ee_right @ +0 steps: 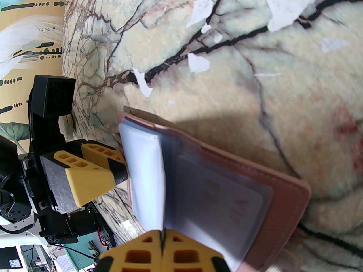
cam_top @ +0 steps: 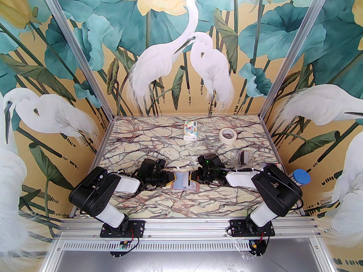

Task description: Put the credit cards into the card holder

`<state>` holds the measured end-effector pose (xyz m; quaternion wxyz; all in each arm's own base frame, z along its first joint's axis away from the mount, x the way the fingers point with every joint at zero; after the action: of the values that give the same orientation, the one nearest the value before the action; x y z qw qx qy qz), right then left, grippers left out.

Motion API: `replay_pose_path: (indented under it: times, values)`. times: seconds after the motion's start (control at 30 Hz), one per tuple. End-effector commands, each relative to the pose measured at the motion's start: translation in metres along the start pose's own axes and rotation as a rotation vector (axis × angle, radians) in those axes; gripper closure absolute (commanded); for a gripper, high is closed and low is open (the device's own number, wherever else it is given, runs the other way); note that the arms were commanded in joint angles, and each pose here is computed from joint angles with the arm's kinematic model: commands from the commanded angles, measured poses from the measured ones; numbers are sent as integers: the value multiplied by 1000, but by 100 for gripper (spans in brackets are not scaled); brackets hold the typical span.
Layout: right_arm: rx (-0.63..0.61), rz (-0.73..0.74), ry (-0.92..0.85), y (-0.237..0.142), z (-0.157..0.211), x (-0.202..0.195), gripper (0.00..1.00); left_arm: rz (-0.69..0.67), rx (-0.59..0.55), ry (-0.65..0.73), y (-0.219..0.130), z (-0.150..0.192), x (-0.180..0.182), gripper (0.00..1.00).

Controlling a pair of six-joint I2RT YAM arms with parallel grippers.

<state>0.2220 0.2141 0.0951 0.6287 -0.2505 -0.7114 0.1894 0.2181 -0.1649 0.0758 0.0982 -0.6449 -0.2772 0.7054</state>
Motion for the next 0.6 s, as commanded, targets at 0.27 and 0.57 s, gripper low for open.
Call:
replay_pose_path:
  times: [0.27,0.57]
  values:
    - [30,47,15,3,12,-13,100,-96,11,-37,1,8,19,71]
    - [32,51,9,5,13,-16,100,-98,9,-36,1,8,20,72]
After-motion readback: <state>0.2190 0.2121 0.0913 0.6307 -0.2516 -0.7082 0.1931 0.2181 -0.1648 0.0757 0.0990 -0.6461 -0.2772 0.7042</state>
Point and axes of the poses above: each hand's point on the last joint's axis, 136 mm out from that joint toward the fingers, its own y axis out along the fingers, its own x axis along the line the jaws close on, z = x × y, the point moved 9 cm from there along -y, back along the fingers, and after that the axes turned 5 degrees about -y, right-handed, at the moved point
